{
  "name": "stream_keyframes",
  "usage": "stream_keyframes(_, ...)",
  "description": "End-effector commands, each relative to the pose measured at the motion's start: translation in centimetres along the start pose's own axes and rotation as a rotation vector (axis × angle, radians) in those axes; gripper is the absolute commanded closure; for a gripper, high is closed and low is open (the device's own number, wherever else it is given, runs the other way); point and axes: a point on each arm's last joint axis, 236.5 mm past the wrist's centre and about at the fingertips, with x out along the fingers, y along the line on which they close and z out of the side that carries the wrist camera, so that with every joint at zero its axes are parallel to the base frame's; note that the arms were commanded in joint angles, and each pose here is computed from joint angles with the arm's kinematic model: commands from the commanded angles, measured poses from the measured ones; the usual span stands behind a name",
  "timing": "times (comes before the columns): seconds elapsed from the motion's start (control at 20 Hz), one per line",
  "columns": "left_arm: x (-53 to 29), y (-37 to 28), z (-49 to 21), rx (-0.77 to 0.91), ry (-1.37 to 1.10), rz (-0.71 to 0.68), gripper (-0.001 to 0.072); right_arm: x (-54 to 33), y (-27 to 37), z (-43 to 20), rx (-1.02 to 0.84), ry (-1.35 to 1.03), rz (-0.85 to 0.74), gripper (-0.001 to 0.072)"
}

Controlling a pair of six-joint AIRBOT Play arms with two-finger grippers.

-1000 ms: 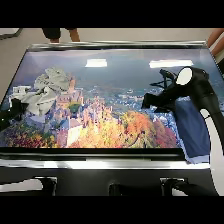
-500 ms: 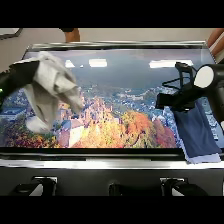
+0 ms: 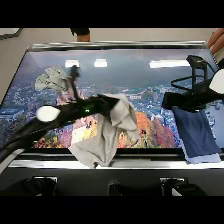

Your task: Fold the shirts.

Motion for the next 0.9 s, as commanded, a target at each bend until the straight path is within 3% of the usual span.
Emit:
stream_keyframes(0.0, 5.2, 1.9, -8.6, -0.239, 0.285, -0.048, 0.0028, -0.2, -0.8, 0.2, 0.000, -0.014, -0.034, 0.0038)
stream_keyframes(0.05, 4.6, 2.4, -8.1, -0.285, 0.324, -0.075, -0.0009, -0.1, -0.8, 0.3, 0.000, -0.015, -0.033, 0.0038)
stream_keyframes(0.2, -1.4, 7.8, -4.5, -0.386, 0.402, -0.012, 0.0015, 1.2, -0.7, -0.6, -0.001, 0.055, -0.034, 0.0037)
stream_keyframes(0.25, -4.4, 10.8, -4.5, -0.406, 0.446, 0.085, 0.0099, 2.3, -0.6, -1.7, -0.012, 0.117, -0.027, 0.0037)
stream_keyframes(0.35, -12.6, 17.8, -6.7, -0.431, 0.573, 0.388, 0.0119, 5.6, -0.2, -4.6, -0.058, 0.254, 0.000, 0.0035)
stream_keyframes(0.4, -17.0, 20.4, -8.2, -0.435, 0.635, 0.534, 0.0112, 7.7, -0.2, -6.6, -0.072, 0.330, 0.011, 0.0035)
stream_keyframes(0.45, -20.5, 21.8, -9.8, -0.459, 0.670, 0.626, 0.0023, 9.6, -0.4, -8.9, -0.077, 0.410, 0.013, 0.0036)
stream_keyframes(0.5, -22.8, 22.3, -11.2, -0.502, 0.670, 0.665, -0.0013, 11.2, -0.7, -10.7, -0.074, 0.466, 0.013, 0.0037)
stream_keyframes(0.65, -25.8, 22.6, -16.5, -0.678, 0.613, 0.682, -0.0012, 14.6, -1.3, -14.3, -0.051, 0.535, 0.011, 0.0039)
stream_keyframes(0.85, -24.5, 21.1, -22.7, -0.803, 0.656, 0.588, -0.0010, 15.5, -0.6, -15.2, -0.030, 0.538, 0.042, 0.0038)
